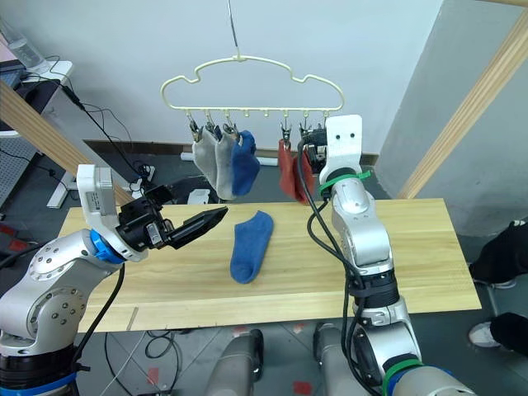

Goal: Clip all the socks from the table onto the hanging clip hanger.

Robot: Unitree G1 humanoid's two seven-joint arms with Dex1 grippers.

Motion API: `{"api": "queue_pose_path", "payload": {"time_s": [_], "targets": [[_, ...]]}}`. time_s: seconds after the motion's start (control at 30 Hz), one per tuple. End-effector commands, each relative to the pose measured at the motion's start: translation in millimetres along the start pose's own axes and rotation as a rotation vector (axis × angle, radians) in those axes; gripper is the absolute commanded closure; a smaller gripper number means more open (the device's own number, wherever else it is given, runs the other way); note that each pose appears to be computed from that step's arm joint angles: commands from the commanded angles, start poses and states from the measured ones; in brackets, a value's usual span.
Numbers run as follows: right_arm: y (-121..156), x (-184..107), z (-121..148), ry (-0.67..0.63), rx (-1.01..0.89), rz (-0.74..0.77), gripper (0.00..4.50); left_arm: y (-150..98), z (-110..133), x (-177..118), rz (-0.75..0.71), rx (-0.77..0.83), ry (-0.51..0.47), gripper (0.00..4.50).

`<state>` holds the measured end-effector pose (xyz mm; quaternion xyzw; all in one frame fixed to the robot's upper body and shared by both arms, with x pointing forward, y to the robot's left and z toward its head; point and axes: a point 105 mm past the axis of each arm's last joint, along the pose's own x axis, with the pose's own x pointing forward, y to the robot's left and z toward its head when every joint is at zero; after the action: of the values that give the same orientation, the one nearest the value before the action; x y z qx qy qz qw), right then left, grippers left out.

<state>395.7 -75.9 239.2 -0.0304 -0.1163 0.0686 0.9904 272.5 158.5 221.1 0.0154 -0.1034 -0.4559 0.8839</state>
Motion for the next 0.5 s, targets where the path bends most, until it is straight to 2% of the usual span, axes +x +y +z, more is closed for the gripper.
{"api": "queue_pose_path", "payload": {"time_s": [0.03,0.13,0.5], "targets": [[-0.4,0.7,14.4,-0.059,0.005,-0.013,1.51,-4.9,7.1,1.1,-0.017,0.034,-0.010,0.00],[1.3,1.9,13.9,-0.057,0.007,-0.011,2.24,-5.1,6.8,1.1,-0.016,0.033,-0.010,0.00],[9.2,7.7,16.8,-0.067,0.018,-0.003,2.24,-6.1,6.5,2.2,-0.018,0.035,-0.011,0.00]]}}
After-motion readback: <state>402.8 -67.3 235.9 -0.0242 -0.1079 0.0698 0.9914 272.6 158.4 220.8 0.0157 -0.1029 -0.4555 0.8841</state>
